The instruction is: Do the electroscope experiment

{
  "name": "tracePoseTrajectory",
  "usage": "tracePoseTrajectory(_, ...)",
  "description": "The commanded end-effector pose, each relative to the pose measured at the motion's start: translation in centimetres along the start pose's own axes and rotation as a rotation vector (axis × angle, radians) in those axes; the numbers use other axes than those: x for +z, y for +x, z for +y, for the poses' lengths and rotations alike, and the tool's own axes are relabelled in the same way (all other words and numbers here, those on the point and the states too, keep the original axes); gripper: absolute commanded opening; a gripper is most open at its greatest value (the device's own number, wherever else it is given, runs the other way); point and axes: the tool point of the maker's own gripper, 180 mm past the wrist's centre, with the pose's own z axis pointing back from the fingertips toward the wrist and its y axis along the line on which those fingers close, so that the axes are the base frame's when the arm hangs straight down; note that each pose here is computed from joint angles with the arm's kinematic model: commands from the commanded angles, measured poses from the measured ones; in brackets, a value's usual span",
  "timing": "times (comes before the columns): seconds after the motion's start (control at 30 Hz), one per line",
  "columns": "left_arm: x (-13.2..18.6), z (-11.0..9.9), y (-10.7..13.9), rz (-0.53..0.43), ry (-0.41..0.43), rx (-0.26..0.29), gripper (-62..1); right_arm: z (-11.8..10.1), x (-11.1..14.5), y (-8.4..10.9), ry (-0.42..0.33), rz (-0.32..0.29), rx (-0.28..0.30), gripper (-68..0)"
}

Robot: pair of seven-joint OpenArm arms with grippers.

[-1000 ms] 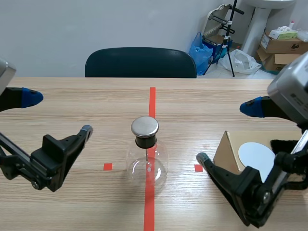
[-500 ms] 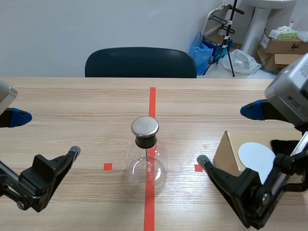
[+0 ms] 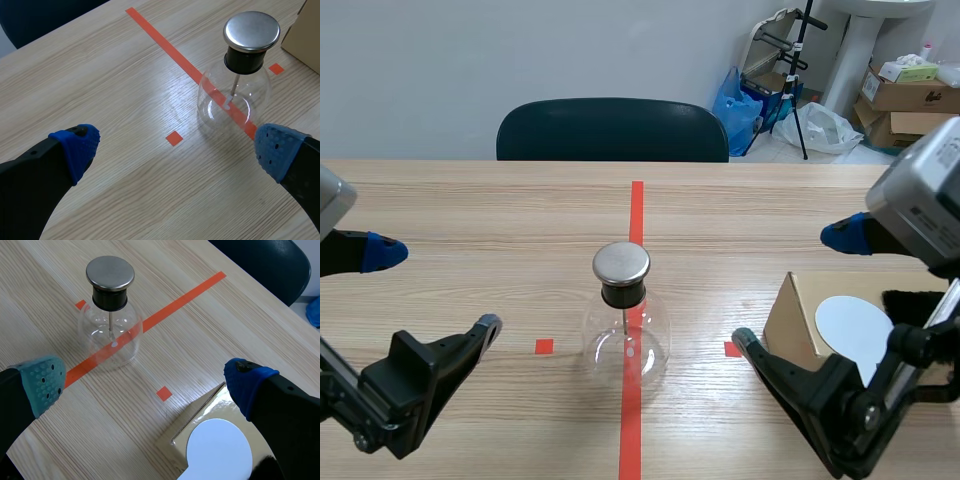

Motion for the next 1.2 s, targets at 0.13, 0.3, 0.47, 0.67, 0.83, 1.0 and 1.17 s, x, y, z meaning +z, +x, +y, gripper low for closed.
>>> tracePoseTrajectory(0.13,0.04,0.76,1.24,-0.042,0.022,-0.012,1.4,-0.52,-0.05,0.82,-0.011,-0.03,0.011,0.4)
tracePoseTrajectory(0.3,0.08,1.13,1.38,-0.045,0.031,-0.011,1.4,-0.52,-0.05,0.82,-0.011,-0.03,0.01,0.4)
tracePoseTrajectory(0.47,0.07,1.13,1.16,-0.032,0.031,-0.011,1.4,-0.52,-0.05,0.81,-0.011,-0.03,0.01,0.4)
tracePoseTrajectory(0.67,0.07,1.14,1.05,-0.027,0.031,-0.011,1.4,-0.5,-0.05,0.82,-0.011,-0.03,0.01,0.4)
tracePoseTrajectory(0.83,0.07,1.14,1.05,-0.027,0.031,-0.011,1.4,-0.51,-0.05,0.68,-0.011,-0.022,0.01,0.4)
tracePoseTrajectory(1.0,0.07,1.14,1.06,-0.027,0.031,-0.011,1.4,-0.51,-0.06,0.26,-0.011,0.001,0.01,0.4)
tracePoseTrajectory(1.17,0.07,1.14,1.06,-0.027,0.031,-0.011,1.4,-0.51,-0.06,0.15,-0.011,0.007,0.009,0.4)
